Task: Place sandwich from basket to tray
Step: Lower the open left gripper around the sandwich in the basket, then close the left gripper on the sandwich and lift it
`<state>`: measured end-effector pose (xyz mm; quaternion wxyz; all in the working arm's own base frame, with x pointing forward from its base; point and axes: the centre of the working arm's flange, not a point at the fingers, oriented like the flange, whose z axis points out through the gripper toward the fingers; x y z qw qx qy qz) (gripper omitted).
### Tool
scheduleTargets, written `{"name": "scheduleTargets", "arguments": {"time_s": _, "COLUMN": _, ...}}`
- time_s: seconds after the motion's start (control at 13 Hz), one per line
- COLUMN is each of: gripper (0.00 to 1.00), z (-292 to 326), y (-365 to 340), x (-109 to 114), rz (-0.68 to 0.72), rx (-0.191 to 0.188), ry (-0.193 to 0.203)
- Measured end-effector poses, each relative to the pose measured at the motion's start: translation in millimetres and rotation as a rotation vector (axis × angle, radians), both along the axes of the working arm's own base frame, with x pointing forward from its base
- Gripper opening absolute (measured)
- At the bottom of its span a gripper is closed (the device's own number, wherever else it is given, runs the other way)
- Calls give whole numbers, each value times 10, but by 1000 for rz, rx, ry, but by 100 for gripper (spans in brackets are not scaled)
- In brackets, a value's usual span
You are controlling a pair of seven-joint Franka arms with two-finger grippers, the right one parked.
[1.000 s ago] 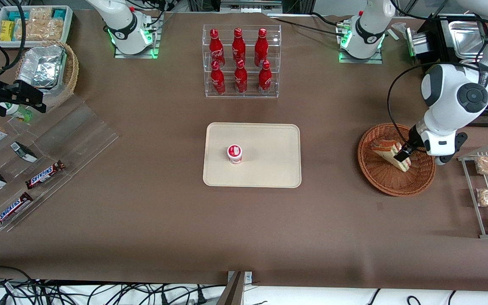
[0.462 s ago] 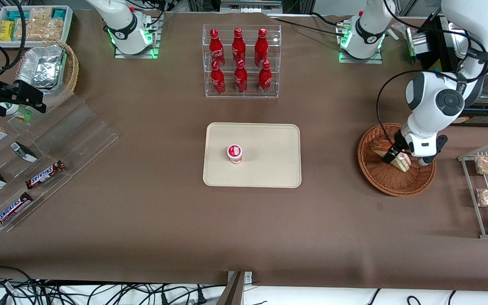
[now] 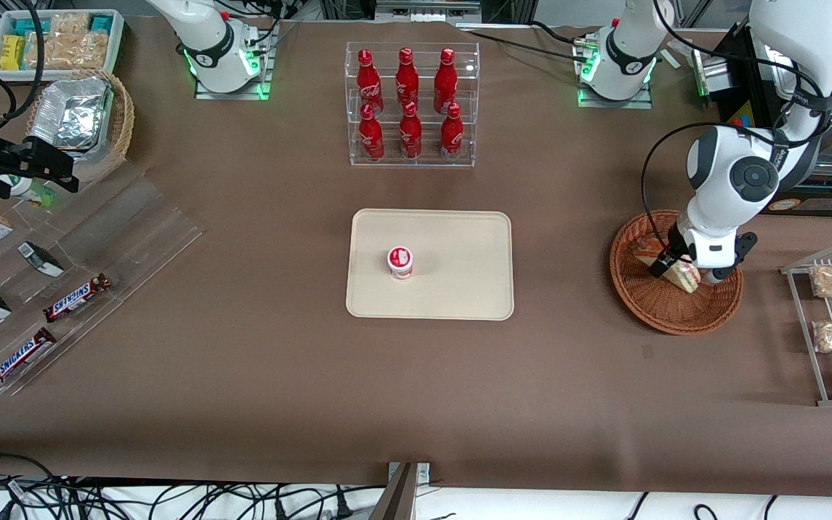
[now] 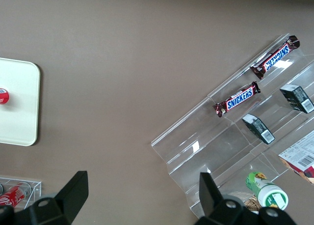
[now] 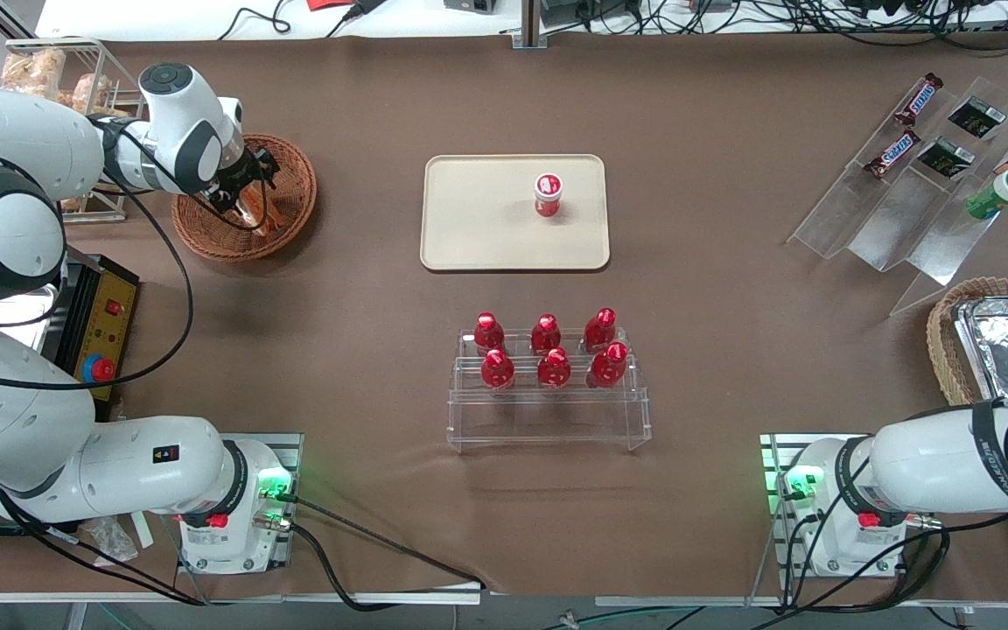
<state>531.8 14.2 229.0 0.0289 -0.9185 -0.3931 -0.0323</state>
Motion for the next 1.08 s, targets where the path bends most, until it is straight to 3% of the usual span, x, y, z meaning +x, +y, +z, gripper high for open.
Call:
{"name": "scheduleTargets", "arguments": {"time_s": 0.15, "gripper": 56, "z": -2, "y": 3, "x": -1, "rz": -7, "rx": 5, "ry": 0}}
{"name": "scheduleTargets", "arguments": {"time_s": 0.31, "gripper": 39, "z": 0, "y": 2, "x": -1, "rz": -17, "rx": 12, "ry": 0}}
{"name": "scheduleTargets", "arguments": {"time_s": 0.62, "gripper": 31, "z": 170, "y": 10, "x": 45, "rz": -45, "rx": 32, "ry": 34}}
{"name": "scheduleTargets", "arguments": {"time_s": 0.92, "gripper": 28, "z": 917, "y": -121, "x": 294, "rz": -149, "rx": 76, "ry": 86}}
{"name": "scheduleTargets", "arguments": {"time_s": 1.08, "gripper": 28, "z": 1345, "y": -325, "x": 454, "rz": -202, "rx": 78, "ry": 97}}
